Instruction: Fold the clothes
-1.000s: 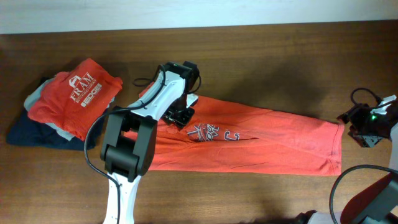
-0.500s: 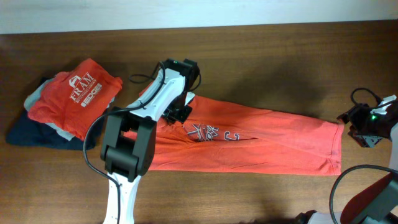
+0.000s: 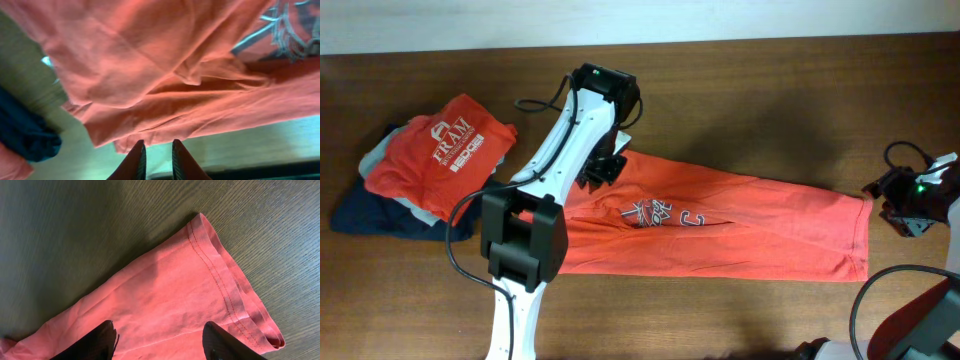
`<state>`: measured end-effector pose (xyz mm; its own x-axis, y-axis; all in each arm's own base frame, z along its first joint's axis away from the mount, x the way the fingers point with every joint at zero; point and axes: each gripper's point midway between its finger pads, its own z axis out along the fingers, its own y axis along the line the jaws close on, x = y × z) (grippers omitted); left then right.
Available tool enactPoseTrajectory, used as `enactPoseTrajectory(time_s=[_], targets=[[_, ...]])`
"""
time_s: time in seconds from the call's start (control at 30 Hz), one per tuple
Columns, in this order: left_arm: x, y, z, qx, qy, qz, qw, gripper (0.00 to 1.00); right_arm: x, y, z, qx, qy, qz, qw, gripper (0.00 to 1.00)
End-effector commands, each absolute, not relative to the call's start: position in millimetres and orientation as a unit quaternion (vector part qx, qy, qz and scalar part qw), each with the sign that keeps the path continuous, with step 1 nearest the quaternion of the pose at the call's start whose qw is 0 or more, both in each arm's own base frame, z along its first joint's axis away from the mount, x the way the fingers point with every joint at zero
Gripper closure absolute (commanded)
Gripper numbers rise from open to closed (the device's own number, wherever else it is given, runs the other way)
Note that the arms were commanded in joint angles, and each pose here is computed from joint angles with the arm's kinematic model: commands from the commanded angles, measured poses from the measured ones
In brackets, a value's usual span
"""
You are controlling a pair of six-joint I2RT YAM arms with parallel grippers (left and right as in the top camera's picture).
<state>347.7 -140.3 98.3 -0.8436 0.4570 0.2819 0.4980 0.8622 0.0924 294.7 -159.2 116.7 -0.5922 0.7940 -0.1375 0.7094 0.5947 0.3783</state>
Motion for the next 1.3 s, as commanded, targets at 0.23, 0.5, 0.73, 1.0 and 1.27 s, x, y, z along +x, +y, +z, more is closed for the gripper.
enactPoseTrajectory(time_s=[0.23, 0.5, 0.73, 1.0, 1.27], targets=[[336, -172, 84, -0.264, -0.955, -0.050, 0.128, 0.82, 299, -157, 125, 0.416, 0.883, 0.147, 0.159, 0.39], [322, -154, 109, -0.227, -0.950, -0.191, 0.095, 0.87, 298, -157, 124, 0.415, 0.884, 0.147, 0.157, 0.39], [294, -140, 147, -0.165, -0.974, -0.155, 0.015, 0.69, 298, -156, 124, 0.415, 0.884, 0.147, 0.157, 0.39], [286, -171, 51, -0.213, -0.976, -0.037, -0.023, 0.49, 299, -157, 125, 0.414, 0.884, 0.147, 0.159, 0.39], [312, -162, 28, -0.207, -0.972, -0.083, -0.080, 0.51, 299, -157, 125, 0.415, 0.884, 0.147, 0.158, 0.39]])
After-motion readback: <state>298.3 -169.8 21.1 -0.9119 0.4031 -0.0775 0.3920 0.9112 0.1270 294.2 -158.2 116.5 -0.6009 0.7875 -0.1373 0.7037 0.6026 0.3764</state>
